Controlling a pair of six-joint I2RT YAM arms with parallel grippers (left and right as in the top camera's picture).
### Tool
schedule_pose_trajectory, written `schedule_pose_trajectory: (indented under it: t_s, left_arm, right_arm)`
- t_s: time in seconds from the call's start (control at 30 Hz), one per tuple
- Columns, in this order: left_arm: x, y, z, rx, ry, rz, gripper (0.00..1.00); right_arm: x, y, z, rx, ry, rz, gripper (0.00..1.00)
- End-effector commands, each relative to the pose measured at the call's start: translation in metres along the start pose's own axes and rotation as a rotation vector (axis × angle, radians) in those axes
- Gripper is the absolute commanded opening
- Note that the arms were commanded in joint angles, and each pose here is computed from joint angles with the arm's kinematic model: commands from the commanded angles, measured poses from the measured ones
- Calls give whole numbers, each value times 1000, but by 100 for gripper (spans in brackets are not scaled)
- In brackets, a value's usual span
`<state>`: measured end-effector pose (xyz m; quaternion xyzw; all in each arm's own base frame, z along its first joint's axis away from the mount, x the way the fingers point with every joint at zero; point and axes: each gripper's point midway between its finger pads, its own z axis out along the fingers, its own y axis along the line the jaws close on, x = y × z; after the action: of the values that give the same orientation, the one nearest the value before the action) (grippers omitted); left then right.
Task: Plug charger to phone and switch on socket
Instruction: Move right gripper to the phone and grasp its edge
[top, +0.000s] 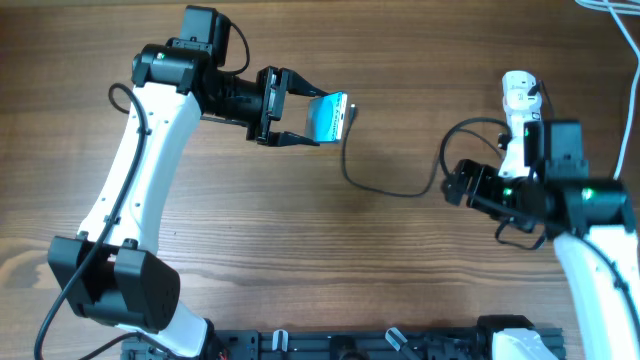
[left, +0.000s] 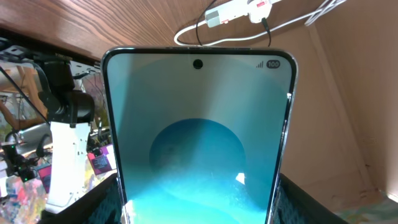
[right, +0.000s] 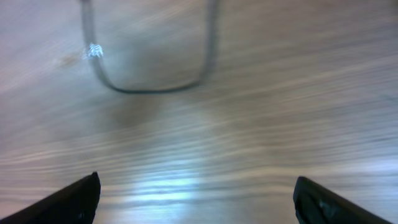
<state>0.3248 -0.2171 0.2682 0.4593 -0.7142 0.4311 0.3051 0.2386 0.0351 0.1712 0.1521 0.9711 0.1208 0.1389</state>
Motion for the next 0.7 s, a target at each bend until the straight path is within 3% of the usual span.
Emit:
schedule_pose_trajectory:
  t_s: [0.0, 0.13, 0.23, 0.37, 0.47, 0.67]
  left_arm:
    - [17, -4, -8, 25, 22, 29, 4]
    - [17, -4, -8, 25, 22, 29, 4]
    - [17, -4, -8, 25, 22, 29, 4]
    - [15, -4, -8, 25, 9, 30, 4]
    - [0, -3, -8, 21, -77, 28, 4]
    - [-76, 3, -32, 0, -542, -36, 4]
  right_arm:
    - [-32, -21, -19, 182, -87, -41, 100]
    - [-57, -3, -47, 117, -229, -61, 100]
    - [-59, 59, -89, -186, -315, -270, 100]
    - [-50, 117, -127, -527, -373, -397, 100]
    - [-48, 130, -127, -618, -329, -371, 99]
    - [-51, 129, -77, -642, -154, -265, 93]
